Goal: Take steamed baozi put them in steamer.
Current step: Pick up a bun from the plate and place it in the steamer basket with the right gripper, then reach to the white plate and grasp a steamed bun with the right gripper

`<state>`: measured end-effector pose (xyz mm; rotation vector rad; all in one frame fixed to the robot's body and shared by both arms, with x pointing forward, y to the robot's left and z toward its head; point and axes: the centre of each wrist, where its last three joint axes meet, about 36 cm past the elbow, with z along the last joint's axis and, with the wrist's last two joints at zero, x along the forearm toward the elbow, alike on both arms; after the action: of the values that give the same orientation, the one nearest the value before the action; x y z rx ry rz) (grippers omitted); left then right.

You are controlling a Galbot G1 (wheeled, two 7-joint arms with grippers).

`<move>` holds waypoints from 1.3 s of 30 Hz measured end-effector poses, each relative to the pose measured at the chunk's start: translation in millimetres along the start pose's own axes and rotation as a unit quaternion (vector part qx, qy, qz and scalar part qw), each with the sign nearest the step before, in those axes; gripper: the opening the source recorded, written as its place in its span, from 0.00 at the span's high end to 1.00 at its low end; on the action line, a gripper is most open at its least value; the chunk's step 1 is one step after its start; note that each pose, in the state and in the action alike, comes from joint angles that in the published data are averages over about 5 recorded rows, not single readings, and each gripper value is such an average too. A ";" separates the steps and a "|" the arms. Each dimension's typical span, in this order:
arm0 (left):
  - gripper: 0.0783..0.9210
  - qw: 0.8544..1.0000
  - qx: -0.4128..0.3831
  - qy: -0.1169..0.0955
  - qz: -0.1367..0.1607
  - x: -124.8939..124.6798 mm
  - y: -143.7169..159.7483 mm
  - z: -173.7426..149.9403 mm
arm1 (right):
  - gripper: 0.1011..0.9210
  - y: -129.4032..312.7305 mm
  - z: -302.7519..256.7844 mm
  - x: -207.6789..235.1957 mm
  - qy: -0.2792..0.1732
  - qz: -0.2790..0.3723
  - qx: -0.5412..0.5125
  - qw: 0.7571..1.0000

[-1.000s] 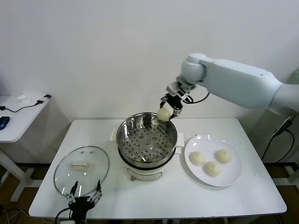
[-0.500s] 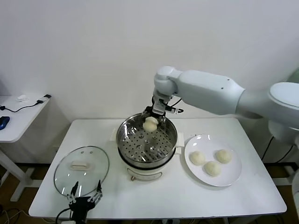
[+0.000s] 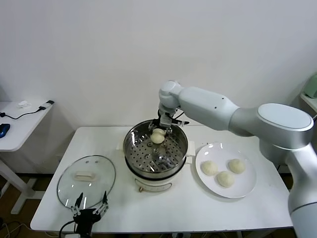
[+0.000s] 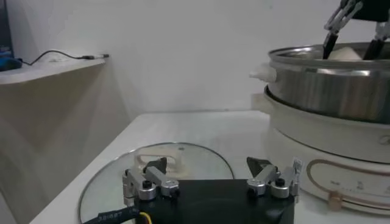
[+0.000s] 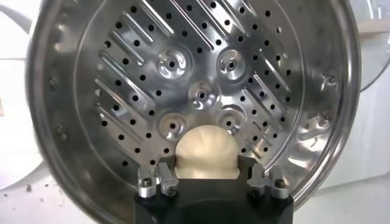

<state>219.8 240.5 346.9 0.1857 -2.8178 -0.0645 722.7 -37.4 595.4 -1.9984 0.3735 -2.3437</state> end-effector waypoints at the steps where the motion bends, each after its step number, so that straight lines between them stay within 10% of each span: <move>1: 0.12 1.000 0.000 0.000 0.000 -0.2 0.1 0.0 | 0.25 0.3 1.1 -0.4 0.000 0.000 -0.001 1.000; 23: 0.12 1.000 0.000 -0.003 0.002 3.3 -2.8 -2.2 | 0.12 62.6 38.4 110.6 -0.022 0.061 -0.154 0.986; 39: 0.12 1.000 0.003 -0.011 0.003 -1.3 -2.8 -6.5 | 0.12 256.8 0.0 102.0 -0.020 0.010 -0.525 0.851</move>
<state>223.4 237.8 352.5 0.1802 -2.8411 -0.0565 673.1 -305.4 641.0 -2.2726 2.0077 -2.2507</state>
